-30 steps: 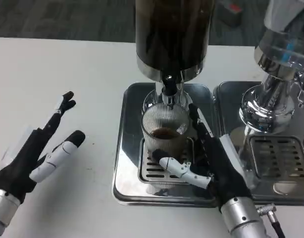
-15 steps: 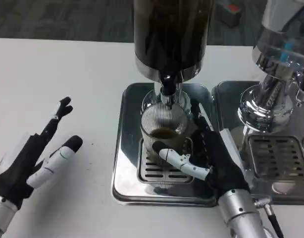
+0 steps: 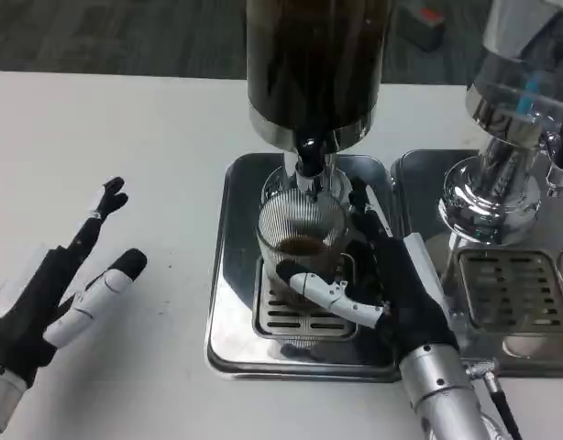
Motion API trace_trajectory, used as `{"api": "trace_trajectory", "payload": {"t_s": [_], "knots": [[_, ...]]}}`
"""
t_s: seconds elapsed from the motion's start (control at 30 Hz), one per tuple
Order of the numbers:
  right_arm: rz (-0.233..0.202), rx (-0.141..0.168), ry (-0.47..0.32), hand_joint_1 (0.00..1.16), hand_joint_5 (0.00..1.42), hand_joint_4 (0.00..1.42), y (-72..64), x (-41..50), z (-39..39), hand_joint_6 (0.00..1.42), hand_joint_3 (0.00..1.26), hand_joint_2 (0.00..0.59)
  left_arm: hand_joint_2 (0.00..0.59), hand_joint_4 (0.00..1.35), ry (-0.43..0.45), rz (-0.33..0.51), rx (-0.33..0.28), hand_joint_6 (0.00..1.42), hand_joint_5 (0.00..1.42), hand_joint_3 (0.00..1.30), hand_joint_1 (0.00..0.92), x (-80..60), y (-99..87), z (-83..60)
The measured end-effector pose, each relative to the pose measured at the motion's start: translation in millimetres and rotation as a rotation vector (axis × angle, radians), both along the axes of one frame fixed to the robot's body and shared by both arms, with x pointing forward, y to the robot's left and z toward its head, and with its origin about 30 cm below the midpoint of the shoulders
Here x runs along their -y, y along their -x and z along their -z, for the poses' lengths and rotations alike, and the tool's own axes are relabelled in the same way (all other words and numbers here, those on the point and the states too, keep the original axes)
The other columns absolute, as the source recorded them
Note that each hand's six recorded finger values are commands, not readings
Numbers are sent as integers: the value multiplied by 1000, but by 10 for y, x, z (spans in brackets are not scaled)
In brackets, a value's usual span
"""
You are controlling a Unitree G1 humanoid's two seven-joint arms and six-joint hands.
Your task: Grasp the cup under the faucet to collect the drink, then remove the cup.
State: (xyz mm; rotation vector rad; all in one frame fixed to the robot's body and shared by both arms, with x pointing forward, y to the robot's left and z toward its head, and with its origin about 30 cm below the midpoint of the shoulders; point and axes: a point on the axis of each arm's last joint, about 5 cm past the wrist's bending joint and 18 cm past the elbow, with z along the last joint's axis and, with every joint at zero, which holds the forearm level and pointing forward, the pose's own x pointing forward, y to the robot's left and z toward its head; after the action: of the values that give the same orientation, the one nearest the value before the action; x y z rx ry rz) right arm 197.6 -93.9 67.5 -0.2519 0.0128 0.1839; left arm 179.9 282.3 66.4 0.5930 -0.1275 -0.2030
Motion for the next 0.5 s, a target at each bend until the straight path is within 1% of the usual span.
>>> {"api": "trace_trajectory", "payload": {"t_s": [0.17,0.23,0.5], "knots": [[-13,3,15,823,97,54,5,-15,1,181,0,144,134,0,1,-12,-5,0,0,0,0,-15,13,2],[-18,5,20,833,116,74,7,-20,1,199,0,138,134,0,1,-13,-6,0,0,0,0,-17,17,4],[-17,6,23,859,182,153,9,-23,1,288,0,151,134,0,1,-14,-7,0,0,0,0,-18,20,5]]}}
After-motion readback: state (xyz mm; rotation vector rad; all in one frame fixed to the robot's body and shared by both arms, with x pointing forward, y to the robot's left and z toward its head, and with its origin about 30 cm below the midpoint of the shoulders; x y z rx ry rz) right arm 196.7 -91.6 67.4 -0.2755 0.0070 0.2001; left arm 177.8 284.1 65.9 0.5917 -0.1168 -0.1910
